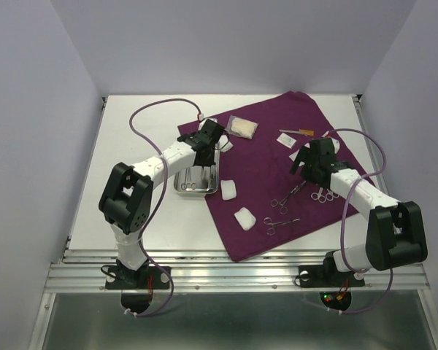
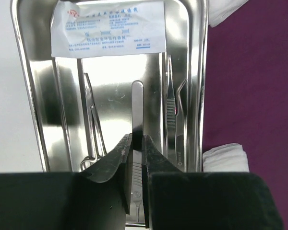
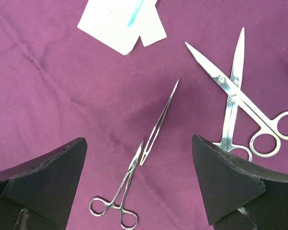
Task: Prepare the surgical pack
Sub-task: Place the medical item in the container, then pick up the medical item from the surgical kit.
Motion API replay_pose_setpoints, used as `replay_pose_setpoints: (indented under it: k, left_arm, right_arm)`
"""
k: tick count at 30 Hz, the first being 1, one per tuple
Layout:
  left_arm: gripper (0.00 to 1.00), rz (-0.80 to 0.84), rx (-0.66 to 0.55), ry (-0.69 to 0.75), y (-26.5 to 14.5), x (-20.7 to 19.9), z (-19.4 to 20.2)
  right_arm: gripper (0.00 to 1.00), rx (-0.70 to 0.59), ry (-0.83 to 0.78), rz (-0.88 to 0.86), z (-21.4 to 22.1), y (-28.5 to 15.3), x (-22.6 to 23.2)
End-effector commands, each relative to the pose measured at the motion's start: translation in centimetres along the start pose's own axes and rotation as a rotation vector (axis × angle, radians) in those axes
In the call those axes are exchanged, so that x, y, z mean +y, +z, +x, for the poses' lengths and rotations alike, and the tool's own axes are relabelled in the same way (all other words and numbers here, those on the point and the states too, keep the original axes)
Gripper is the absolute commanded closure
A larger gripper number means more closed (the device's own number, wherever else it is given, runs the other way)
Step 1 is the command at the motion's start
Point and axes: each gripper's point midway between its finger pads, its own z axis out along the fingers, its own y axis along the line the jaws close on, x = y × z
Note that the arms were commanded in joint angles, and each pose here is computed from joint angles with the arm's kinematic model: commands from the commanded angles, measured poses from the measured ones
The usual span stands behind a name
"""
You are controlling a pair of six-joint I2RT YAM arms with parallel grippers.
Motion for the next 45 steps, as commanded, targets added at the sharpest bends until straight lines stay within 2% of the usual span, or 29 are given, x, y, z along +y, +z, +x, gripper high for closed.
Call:
replay_pose_setpoints:
  k: [1,11,13,15,17,18,19,24,29,30,32,35,40,43,44,45]
  left_arm:
    - [0.91,-0.021,0.005,-0.01,1.3,0.7,0.6]
    - [0.91,0.01,0.05,-0.017,3.2,-0.1,2.2]
    - [0.87,0.013,0.067,-0.028,3.7,-0.3,2.8]
    - [0.78,0.007,0.077,-0.036,3.9,-0.2,3.1]
    - [0.64,-0.01,0.077,-0.05,3.9,0.0,3.2]
    - [0.54,-0.014,0.074,-0.055,3.7,0.1,3.1]
    - [0.5,-0.022,0.074,-0.061,3.6,0.3,3.1]
    - [0.45,0.001,0.023,-0.095,1.6,0.2,0.3]
    - [0.44,0.029,-0.081,-0.128,-2.0,0.3,-4.4]
    - [0.44,0.033,-0.099,-0.136,-2.6,0.4,-5.2]
    - [0.44,0.036,-0.134,-0.153,-3.9,0.6,-6.6]
    - [0.44,0.062,-0.149,-0.162,-4.9,0.1,-7.4]
    - [0.45,0.126,-0.16,-0.161,-5.7,-0.9,-7.3]
    - [0.45,0.133,-0.152,-0.15,-5.6,-1.0,-6.9]
    - [0.45,0.135,-0.148,-0.144,-5.5,-1.1,-6.6]
    - [0.45,0.135,-0.145,-0.135,-5.5,-1.0,-6.5]
  right_arm:
    - [0.05,-0.015,-0.004,-0.007,-0.4,-0.2,0.2]
    - [0.05,-0.005,-0.005,-0.004,-0.2,0.1,0.3]
    - [0.05,-0.001,-0.008,-0.003,-0.1,0.2,0.3]
    - [0.05,-0.004,-0.008,-0.004,-0.3,0.1,0.3]
    - [0.05,-0.005,-0.011,-0.002,-0.3,0.1,0.2]
    - [0.04,-0.005,-0.012,0.001,-0.3,0.2,0.2]
    - [0.04,-0.018,-0.014,0.002,-0.8,0.2,0.4]
    - [0.04,-0.077,-0.017,0.019,-4.0,0.3,1.1]
    - [0.08,-0.079,0.015,0.032,-7.6,3.4,2.2]
    - [0.1,-0.101,0.049,0.014,-9.4,3.7,2.6]
    - [0.11,-0.068,0.102,-0.009,-9.8,5.7,2.6]
    - [0.11,-0.073,0.212,-0.066,-12.7,7.2,1.7]
    - [0.15,-0.036,0.305,-0.121,-13.6,10.2,0.3]
    - [0.21,-0.048,0.315,-0.141,-13.8,10.9,0.3]
    - [0.28,-0.047,0.333,-0.133,-13.8,11.3,-0.2]
    - [0.3,-0.048,0.344,-0.127,-13.9,11.6,-0.6]
